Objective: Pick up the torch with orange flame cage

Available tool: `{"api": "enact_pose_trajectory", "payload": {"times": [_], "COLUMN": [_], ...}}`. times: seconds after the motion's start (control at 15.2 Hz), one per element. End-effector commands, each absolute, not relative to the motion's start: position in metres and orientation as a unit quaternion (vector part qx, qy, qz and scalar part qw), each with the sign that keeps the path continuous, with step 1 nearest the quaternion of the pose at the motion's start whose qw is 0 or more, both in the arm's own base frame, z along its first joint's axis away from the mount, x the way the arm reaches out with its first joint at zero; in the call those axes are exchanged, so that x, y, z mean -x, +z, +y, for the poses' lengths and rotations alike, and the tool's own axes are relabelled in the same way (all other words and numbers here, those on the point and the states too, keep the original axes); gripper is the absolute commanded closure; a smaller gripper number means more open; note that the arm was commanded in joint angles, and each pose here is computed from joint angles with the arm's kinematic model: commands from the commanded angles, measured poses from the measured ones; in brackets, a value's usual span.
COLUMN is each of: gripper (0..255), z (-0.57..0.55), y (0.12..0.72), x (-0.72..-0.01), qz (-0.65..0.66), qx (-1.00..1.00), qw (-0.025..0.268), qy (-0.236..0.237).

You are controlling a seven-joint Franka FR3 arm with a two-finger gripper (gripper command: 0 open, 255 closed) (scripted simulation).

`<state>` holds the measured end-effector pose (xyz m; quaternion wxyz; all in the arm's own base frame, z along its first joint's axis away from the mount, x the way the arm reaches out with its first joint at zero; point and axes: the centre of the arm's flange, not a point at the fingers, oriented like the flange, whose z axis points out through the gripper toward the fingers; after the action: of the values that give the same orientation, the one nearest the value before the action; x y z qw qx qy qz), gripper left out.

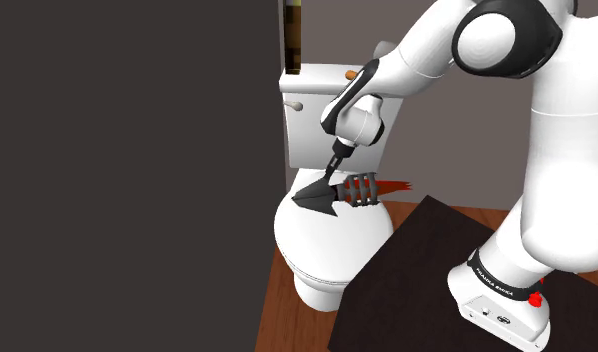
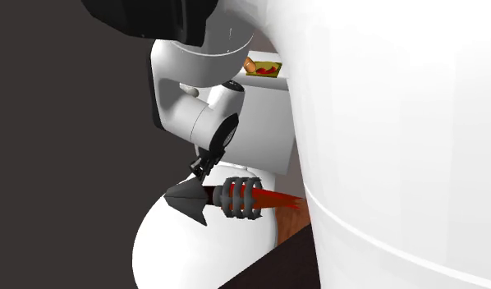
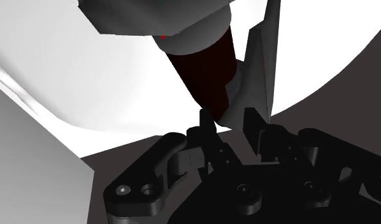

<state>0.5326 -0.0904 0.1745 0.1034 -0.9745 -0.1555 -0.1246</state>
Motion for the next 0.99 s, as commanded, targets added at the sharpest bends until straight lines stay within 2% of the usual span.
{"api": "enact_pose_trajectory", "payload": {"times": [0.0, 0.92], "gripper": [255, 255], "z": [-0.09, -0.09], "y": [0.182, 0.252], "x": [-0.532, -0.532], "qz": [-0.156, -0.156], "qx": [0.974, 0.974], "qw": [0.103, 0.103], "qy": [-0.125, -0.125]}}
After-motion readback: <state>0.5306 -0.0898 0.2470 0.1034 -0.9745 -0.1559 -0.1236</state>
